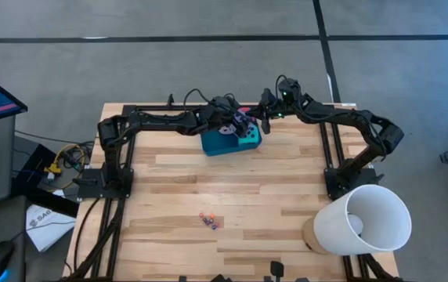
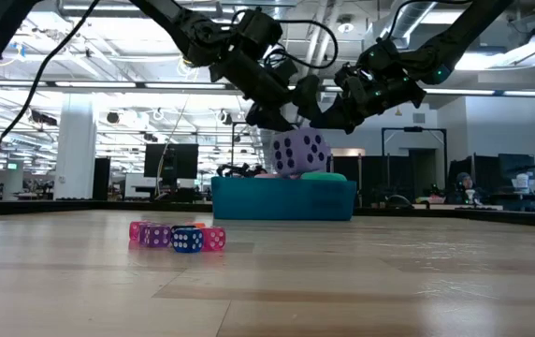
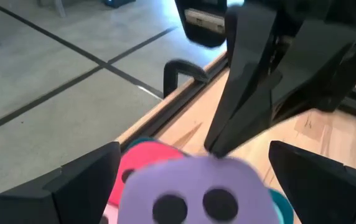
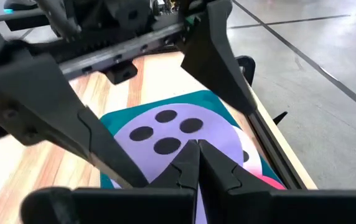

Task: Pick & Place Dice
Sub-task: Put the large purple dice into the blue bin, then put the left small red dice into the blue bin

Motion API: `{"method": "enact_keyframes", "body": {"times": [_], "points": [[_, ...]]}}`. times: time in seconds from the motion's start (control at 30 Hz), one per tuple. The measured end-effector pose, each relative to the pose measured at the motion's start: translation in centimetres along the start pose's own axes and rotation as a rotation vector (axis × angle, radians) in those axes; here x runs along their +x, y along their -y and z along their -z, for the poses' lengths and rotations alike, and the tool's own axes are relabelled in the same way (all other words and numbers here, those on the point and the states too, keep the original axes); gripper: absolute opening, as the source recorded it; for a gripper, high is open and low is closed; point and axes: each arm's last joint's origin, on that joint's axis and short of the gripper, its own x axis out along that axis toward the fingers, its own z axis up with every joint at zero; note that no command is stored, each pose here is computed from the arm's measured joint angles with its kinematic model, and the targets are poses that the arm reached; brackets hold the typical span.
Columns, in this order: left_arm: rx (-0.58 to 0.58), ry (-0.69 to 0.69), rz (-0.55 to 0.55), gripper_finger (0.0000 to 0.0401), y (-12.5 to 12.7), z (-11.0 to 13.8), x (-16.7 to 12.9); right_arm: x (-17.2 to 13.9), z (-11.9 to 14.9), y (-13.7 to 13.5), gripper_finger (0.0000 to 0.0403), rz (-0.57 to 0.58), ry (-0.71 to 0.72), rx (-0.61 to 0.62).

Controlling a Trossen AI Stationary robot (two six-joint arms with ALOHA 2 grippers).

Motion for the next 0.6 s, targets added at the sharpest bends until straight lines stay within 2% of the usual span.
{"method": "enact_keyframes", "body": {"times": [0.23, 0.6], "points": [[-0.006, 0.023, -0.001, 0.04, -0.1, -0.8, -0.7, 0.0, -0.2, 0.0, 0.0, 0.004, 0.019, -0.01], [-0.001, 0.014, -0.003, 0.0399, -0.2, -1.0, -0.9, -0.9, -2.0, -0.3, 0.0, 0.015, 0.118, -0.028]]}}
